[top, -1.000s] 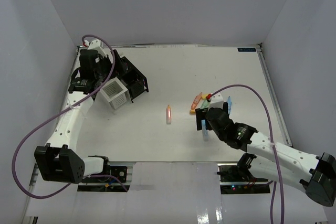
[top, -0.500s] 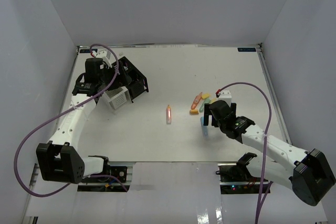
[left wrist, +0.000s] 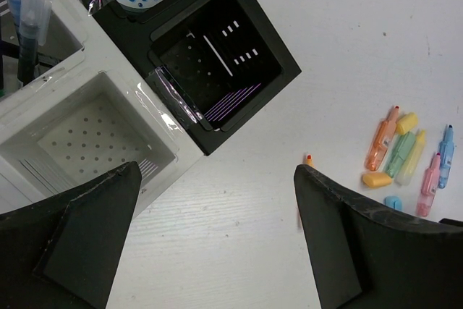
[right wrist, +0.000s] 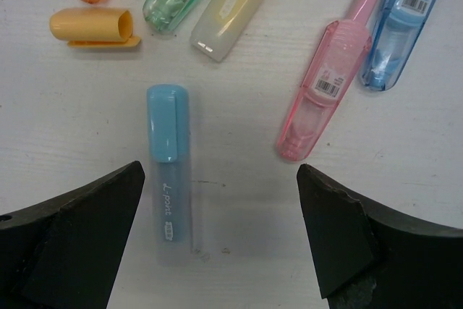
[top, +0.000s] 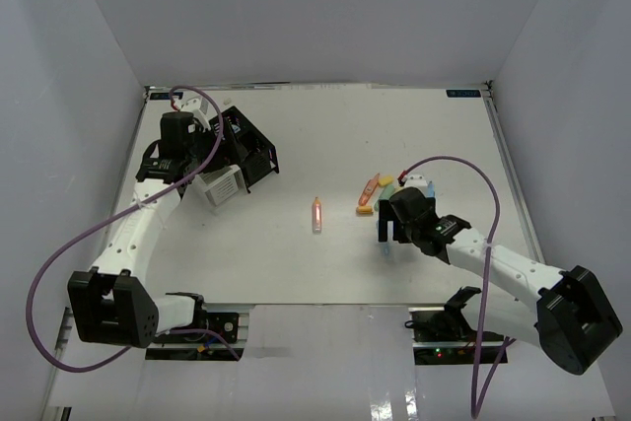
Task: Sort the stationery into containers
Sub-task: Pick up the pen from the center of the board.
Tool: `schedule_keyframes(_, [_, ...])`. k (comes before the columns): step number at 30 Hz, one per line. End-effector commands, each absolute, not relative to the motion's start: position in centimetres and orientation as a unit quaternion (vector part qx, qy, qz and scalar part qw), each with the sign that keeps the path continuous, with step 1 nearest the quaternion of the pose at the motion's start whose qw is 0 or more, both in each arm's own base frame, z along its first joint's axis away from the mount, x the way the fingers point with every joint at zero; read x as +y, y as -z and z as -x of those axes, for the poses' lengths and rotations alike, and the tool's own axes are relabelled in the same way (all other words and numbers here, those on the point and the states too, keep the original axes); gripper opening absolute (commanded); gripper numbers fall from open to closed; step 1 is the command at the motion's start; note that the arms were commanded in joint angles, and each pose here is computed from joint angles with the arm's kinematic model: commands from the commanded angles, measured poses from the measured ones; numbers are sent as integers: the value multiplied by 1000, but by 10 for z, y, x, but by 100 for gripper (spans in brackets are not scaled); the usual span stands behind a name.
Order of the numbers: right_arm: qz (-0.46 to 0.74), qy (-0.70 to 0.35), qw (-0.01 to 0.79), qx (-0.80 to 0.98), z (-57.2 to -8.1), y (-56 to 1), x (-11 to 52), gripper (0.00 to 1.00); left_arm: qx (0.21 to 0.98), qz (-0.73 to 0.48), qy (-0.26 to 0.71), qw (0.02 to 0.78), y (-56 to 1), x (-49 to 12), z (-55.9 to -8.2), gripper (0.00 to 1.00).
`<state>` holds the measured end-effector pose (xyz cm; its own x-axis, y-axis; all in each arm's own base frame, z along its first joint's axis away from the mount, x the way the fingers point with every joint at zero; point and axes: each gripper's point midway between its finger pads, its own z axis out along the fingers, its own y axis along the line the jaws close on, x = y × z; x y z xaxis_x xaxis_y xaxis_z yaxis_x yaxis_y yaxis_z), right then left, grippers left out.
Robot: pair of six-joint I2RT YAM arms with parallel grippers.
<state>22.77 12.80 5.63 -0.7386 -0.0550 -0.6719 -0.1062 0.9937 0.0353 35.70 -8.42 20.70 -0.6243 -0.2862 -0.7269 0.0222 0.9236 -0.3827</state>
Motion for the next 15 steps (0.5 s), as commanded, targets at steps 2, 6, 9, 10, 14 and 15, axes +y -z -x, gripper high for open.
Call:
schedule_keyframes(2, [46, -69, 363, 928, -235, -66, 145, 92, 871, 70, 195, 446, -222, -88, -352, 98])
schedule_keyframes(6, [48, -83, 361, 928, -234, -65, 150, 88, 871, 69, 196, 445, -222, -89, -353, 98])
schedule_keyframes(9, [53, -99, 350, 930, -231, -61, 157, 81, 870, 69, 196, 447, -223, -88, -353, 98])
schedule_keyframes(10, [56, -101, 341, 933, -229, -58, 159, 80, 870, 69, 195, 448, -224, -88, -353, 98])
schedule_keyframes(14, [68, -95, 312, 943, -223, -48, 163, 75, 870, 71, 191, 450, -224, -87, -353, 98])
schedule_keyframes(15, [73, -81, 295, 949, -218, -40, 160, 75, 869, 69, 193, 450, -224, -87, -353, 98])
